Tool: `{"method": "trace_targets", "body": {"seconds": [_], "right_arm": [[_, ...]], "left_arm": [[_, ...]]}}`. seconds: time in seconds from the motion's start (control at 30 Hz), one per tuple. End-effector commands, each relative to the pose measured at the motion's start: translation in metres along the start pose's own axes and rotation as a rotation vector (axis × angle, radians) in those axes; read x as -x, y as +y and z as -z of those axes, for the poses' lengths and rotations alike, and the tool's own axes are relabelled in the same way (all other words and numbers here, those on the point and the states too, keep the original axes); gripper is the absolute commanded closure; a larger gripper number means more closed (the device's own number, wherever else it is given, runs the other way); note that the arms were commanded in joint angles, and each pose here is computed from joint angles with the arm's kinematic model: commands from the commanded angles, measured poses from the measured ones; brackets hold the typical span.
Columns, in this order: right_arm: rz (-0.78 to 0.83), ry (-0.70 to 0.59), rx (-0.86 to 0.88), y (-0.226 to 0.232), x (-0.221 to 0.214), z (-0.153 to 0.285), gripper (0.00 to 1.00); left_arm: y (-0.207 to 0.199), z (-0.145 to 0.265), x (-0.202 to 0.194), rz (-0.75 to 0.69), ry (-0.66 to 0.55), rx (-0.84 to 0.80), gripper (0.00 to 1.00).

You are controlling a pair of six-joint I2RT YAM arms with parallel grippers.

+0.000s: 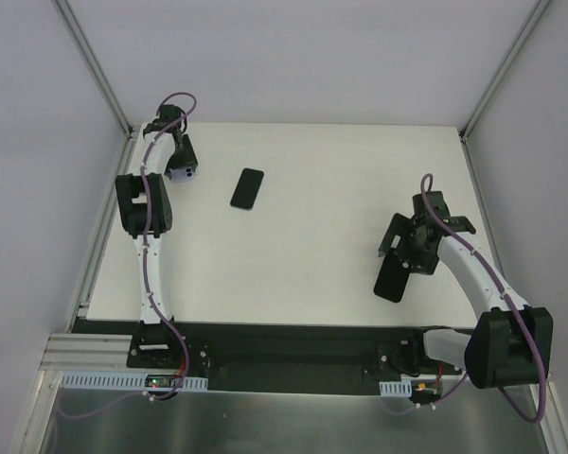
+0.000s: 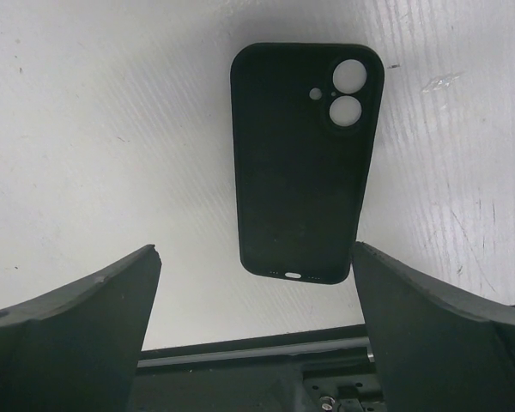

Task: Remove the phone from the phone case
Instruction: Pick up the phone at the corner of the board.

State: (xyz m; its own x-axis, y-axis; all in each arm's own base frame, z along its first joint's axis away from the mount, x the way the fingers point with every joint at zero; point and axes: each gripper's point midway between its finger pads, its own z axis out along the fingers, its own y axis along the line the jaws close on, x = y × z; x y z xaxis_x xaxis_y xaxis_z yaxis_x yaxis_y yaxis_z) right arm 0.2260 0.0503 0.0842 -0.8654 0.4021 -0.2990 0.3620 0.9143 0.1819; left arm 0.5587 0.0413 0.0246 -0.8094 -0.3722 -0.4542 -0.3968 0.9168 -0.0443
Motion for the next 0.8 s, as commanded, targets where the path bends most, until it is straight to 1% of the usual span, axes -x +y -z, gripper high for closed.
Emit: {"method": "trace_targets", "body": {"seconds": [0.0,0.03,0.07,0.1,0.13,0.2,0.23,0.3,0.33,0.4,0.43,0.5,0.53,0.6,0.63,0.7,0.77], "right_arm": [[0.002,-0.026,0.019,0.008,0.01,0.008,0.04],[0.003,-0.025,0.021,0.009,0.009,0.009,0.04],[0.005,-0.027,0.023,0.01,0.009,0.01,0.04],[0.003,-0.028,0.024,0.01,0.009,0.011,0.04],[0.003,-0.03,0.027,0.011,0.009,0.012,0.04],[0.0,-0.055,0.042,0.012,0.01,0.017,0.04],[-0.004,-0.064,0.054,0.014,0.01,0.017,0.04],[-0.02,-0.075,0.105,0.022,0.011,0.021,0.04],[-0.024,-0.082,0.13,0.028,0.012,0.022,0.04],[-0.033,-0.089,0.166,0.037,0.014,0.027,0.03],[-0.027,-0.096,0.17,0.04,0.014,0.029,0.03],[-0.027,-0.133,0.182,0.044,0.015,0.036,0.03],[-0.022,-0.146,0.197,0.046,0.015,0.039,0.03],[-0.025,-0.169,0.22,0.047,0.014,0.045,0.03],[-0.022,-0.17,0.226,0.047,0.012,0.046,0.03],[-0.029,-0.168,0.237,0.047,0.008,0.046,0.03],[-0.031,-0.163,0.248,0.047,0.004,0.046,0.03]], "left_arm": [[-0.002,0.001,-0.008,-0.026,0.043,-0.048,0.67],[-0.004,0.013,-0.001,-0.021,0.023,-0.06,0.77],[-0.004,0.018,-0.004,-0.012,0.029,-0.063,0.91],[-0.004,0.025,-0.002,-0.007,0.02,-0.068,0.93],[-0.003,0.044,0.002,0.001,-0.002,-0.075,0.94],[-0.003,0.065,0.007,0.023,-0.039,-0.078,0.95],[0.002,0.087,0.003,0.038,-0.053,-0.078,0.94],[0.003,0.108,-0.002,0.095,-0.083,-0.098,0.95],[-0.001,0.126,-0.011,0.11,-0.106,-0.156,0.95],[-0.012,0.144,-0.023,0.137,-0.11,-0.231,0.95],[-0.019,0.157,-0.035,0.136,-0.103,-0.294,0.95],[-0.034,0.171,-0.055,0.105,-0.076,-0.364,0.97],[-0.037,0.18,-0.072,0.088,-0.057,-0.387,0.97],[-0.037,0.188,-0.088,0.064,-0.046,-0.404,0.97],[-0.048,0.199,-0.112,0.019,-0.029,-0.428,0.97],[-0.052,0.209,-0.129,0.011,-0.018,-0.455,0.98],[-0.059,0.225,-0.152,-0.01,-0.005,-0.518,0.98]]}}
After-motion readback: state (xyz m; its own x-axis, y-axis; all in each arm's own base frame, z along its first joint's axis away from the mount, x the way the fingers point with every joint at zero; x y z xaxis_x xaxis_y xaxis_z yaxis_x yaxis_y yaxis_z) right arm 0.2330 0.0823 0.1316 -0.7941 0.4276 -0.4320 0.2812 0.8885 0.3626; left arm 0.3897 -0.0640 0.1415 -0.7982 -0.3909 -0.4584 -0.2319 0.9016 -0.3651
